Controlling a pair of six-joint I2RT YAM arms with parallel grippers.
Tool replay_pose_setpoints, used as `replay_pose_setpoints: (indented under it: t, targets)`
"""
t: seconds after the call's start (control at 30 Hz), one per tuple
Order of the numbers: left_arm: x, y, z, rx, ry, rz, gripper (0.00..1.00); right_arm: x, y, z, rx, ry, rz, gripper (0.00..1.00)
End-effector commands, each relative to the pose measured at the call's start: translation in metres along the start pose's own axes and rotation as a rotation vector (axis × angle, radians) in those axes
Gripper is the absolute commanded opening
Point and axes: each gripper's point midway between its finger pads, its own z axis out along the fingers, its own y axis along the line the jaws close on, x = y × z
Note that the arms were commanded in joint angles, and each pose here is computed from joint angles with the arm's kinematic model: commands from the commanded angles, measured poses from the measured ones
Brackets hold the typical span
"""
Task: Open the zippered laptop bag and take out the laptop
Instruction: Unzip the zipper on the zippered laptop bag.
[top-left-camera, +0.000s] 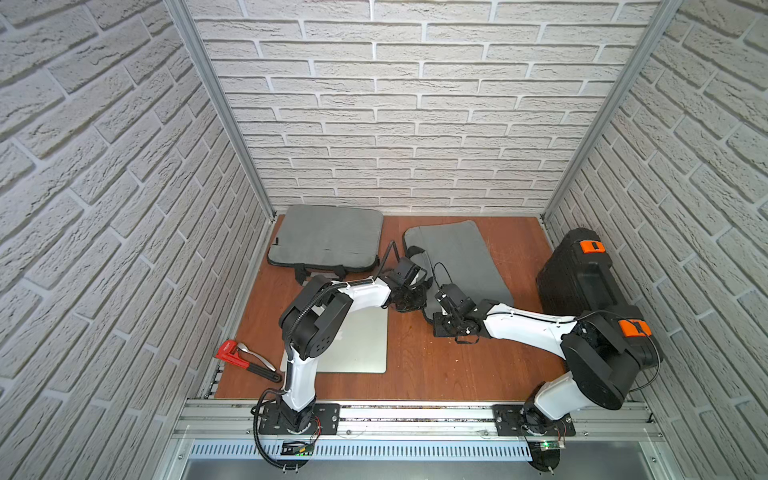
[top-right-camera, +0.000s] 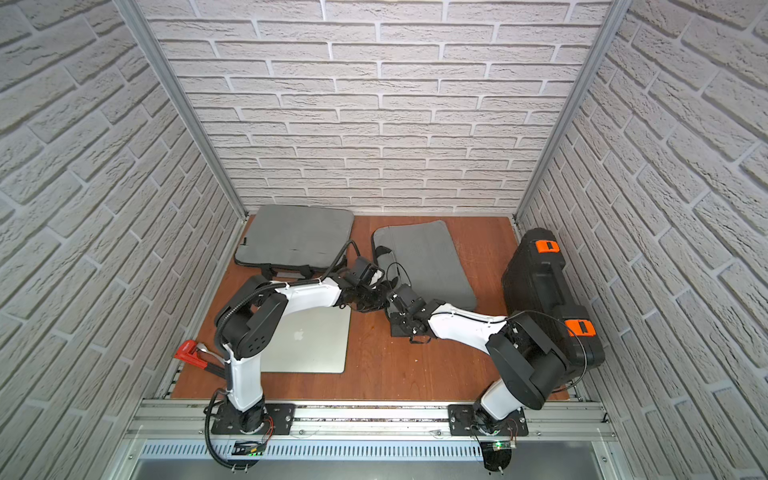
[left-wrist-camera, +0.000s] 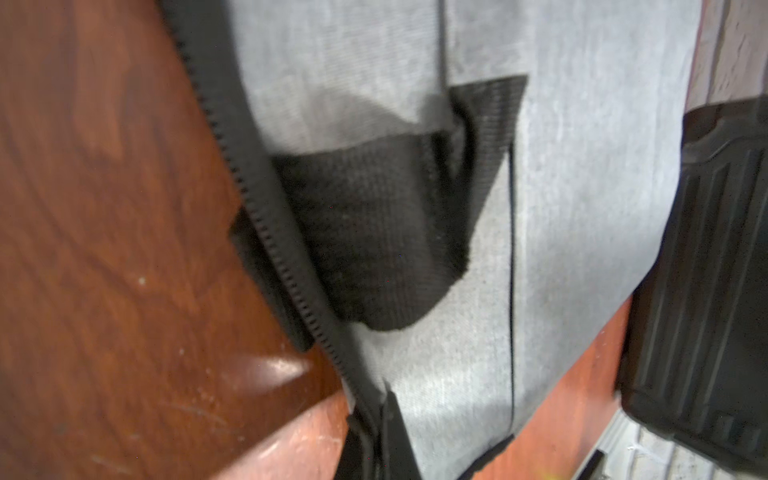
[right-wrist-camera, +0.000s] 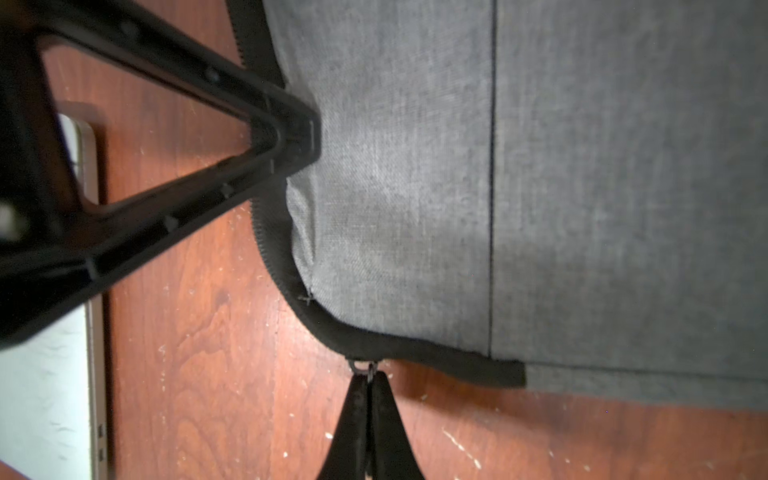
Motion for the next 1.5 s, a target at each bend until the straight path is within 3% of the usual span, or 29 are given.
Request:
replay_pose_setpoints:
  t: [0.0, 0.63, 0.7, 0.8, 0.9, 1.03, 1.17, 1.3, 1.37, 1.47]
  targets:
    - [0.003, 0.012, 0.000, -0.032, -0.005, -0.018, 0.00, 0.012, -0.028, -0.005, 0.091, 0.019, -0.007, 0.06]
    - [-0.002, 0.019, -0.007, -0.042, -0.028, -0.006, 0.00, 0.007, -0.088, -0.032, 0.258, 0.004, 0.015, 0.06]
    - [-0.005, 0.013, -0.009, -0.027, -0.038, 0.006, 0.02, 0.003, -0.083, -0.037, 0.240, -0.005, 0.001, 0.12]
    - [-0.011, 0.004, -0.016, 0.002, -0.064, 0.025, 0.25, -0.004, -0.076, -0.046, 0.213, -0.031, -0.013, 0.21]
    - [-0.018, -0.003, -0.028, 0.016, -0.097, 0.039, 0.38, -0.014, -0.070, -0.059, 0.201, -0.063, -0.025, 0.29]
    - [-0.025, -0.003, -0.045, 0.011, -0.143, 0.045, 0.51, -0.030, -0.060, -0.074, 0.196, -0.102, -0.054, 0.40]
    - [-0.032, 0.005, -0.067, -0.009, -0.206, 0.026, 0.61, -0.052, -0.044, -0.081, 0.177, -0.137, -0.095, 0.44]
    - [-0.041, 0.021, -0.095, -0.050, -0.295, 0.000, 0.81, -0.078, -0.026, -0.080, 0.164, -0.159, -0.149, 0.50]
    - [-0.044, 0.029, -0.109, -0.077, -0.340, -0.008, 0.97, -0.092, -0.017, -0.074, 0.164, -0.159, -0.180, 0.52]
    - [-0.049, 0.040, -0.124, -0.113, -0.388, -0.009, 0.98, -0.114, -0.002, -0.065, 0.160, -0.163, -0.225, 0.56]
